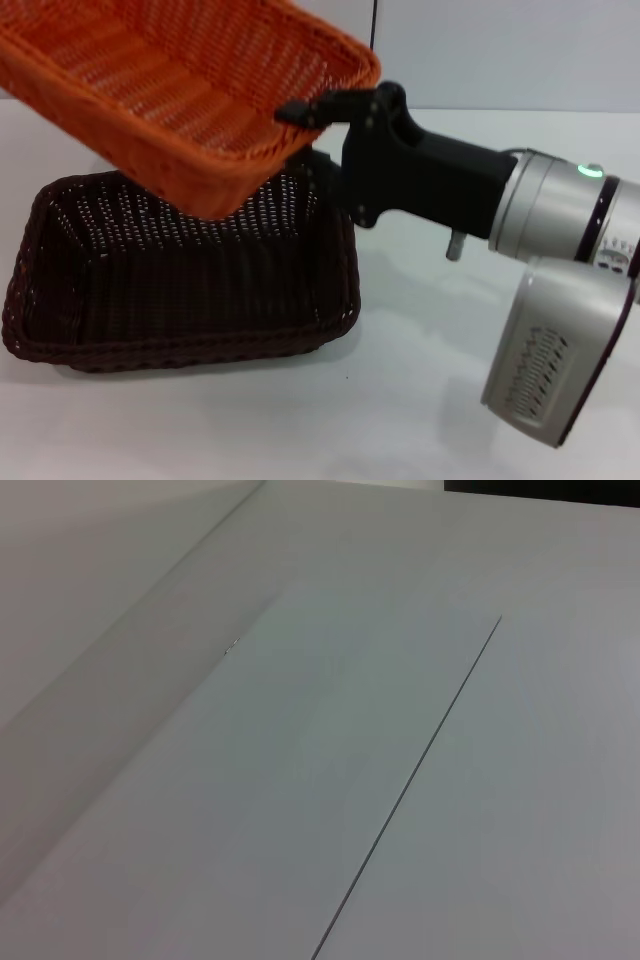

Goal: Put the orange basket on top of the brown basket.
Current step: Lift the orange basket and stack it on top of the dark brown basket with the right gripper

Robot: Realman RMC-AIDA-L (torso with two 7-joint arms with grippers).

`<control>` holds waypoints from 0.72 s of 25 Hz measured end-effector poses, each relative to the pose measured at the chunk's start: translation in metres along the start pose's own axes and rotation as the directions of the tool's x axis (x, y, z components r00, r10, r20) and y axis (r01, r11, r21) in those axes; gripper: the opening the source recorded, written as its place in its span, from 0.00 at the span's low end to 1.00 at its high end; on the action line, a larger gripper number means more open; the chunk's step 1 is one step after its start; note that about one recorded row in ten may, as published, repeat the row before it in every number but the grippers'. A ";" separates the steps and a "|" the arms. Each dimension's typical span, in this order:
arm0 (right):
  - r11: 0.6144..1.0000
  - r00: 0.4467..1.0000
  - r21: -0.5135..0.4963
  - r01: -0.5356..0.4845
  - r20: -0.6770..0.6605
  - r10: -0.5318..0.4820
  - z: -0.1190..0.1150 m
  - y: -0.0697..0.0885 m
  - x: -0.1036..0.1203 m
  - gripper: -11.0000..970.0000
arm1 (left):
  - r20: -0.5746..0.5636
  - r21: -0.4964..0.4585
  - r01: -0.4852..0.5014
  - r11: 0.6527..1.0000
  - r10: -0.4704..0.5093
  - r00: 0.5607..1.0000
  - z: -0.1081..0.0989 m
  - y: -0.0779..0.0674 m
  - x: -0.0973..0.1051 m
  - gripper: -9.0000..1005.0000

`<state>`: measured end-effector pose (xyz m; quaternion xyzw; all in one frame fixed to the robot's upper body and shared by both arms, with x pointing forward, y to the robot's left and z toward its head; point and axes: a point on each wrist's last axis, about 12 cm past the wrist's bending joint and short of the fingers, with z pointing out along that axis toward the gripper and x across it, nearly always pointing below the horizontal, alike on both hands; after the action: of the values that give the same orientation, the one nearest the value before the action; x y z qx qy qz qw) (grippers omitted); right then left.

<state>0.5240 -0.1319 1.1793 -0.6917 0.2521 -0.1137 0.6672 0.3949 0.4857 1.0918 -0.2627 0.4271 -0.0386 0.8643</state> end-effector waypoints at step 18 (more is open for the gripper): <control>0.989 0.988 -0.144 0.022 0.156 0.001 -0.044 -0.016 0.017 0.29 | -0.004 -0.004 0.023 1.000 -0.023 1.000 -0.001 -0.002 0.003 0.53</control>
<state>0.5201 -0.1789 1.1958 -0.7467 0.2032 -0.0442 0.6319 0.3969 0.4831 1.0898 -0.2691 0.4260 -0.0481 0.8624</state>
